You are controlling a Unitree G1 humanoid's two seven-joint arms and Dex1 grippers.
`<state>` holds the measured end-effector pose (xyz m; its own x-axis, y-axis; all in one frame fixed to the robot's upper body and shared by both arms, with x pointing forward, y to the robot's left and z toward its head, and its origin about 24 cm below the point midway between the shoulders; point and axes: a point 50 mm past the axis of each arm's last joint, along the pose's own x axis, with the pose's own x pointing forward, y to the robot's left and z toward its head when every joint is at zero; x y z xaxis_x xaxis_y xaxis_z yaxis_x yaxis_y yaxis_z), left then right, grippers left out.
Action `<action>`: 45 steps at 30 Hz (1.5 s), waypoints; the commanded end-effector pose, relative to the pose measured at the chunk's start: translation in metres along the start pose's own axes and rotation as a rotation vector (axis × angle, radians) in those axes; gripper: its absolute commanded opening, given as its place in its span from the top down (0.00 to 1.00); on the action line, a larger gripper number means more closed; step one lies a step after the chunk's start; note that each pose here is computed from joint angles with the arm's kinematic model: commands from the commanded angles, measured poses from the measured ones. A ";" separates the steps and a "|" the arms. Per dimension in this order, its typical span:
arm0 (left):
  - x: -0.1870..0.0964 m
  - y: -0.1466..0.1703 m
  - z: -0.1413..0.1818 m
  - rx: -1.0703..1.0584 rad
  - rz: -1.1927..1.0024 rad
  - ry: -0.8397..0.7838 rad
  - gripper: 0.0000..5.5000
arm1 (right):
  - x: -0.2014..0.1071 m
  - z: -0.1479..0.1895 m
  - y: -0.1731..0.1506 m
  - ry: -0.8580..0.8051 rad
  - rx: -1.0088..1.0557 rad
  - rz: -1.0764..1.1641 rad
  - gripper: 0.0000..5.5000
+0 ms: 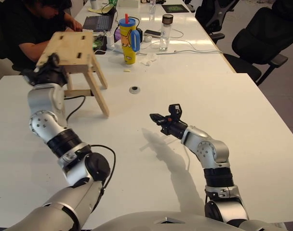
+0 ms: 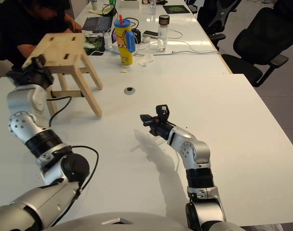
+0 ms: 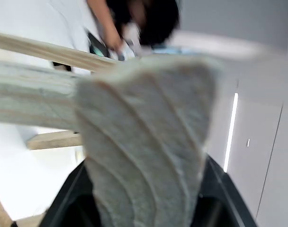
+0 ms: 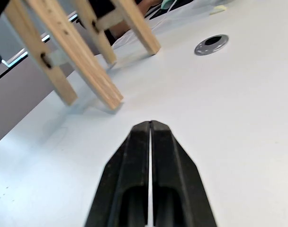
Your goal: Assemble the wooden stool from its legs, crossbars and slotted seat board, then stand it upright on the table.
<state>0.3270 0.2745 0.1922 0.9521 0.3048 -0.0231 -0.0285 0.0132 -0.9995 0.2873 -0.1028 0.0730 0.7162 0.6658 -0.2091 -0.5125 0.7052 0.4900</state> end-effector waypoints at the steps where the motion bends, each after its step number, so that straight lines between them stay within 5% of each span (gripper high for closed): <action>1: 0.004 0.021 0.006 0.113 0.048 0.047 0.76 | 0.005 0.006 0.004 -0.012 -0.016 0.014 1.00; 12: -0.013 0.032 -0.012 0.032 -0.035 0.100 0.46 | 0.002 -0.002 0.002 0.025 -0.007 0.009 1.00; 18: -0.054 0.028 -0.017 0.103 -0.146 0.116 0.30 | 0.000 -0.003 0.003 0.038 -0.001 0.019 1.00; 23: -0.100 0.057 -0.032 0.304 -0.208 0.212 0.30 | -0.004 -0.006 0.003 0.051 0.005 0.023 1.00; 25: -0.111 0.058 -0.031 0.652 -0.276 0.215 0.30 | -0.005 -0.006 0.004 0.053 0.006 0.025 1.00; 27: -0.113 0.047 -0.039 1.217 -0.463 0.214 0.35 | -0.007 -0.008 0.003 0.050 0.009 0.017 1.00; 29: -0.104 0.039 -0.035 1.435 -0.516 0.111 0.41 | -0.008 -0.009 0.002 0.052 0.011 0.011 1.00; 33: -0.097 0.035 -0.041 1.570 -0.576 0.050 0.53 | -0.006 -0.010 0.004 0.053 0.010 0.013 1.00; 45: -0.066 0.030 -0.042 1.708 -0.531 -0.084 0.54 | -0.002 -0.012 0.007 0.054 0.011 0.021 1.00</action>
<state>0.2680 0.2122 0.1609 0.9467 -0.0256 0.3210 -0.0449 0.9766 0.2104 0.2769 -0.0983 0.0662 0.6797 0.6908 -0.2465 -0.5192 0.6905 0.5037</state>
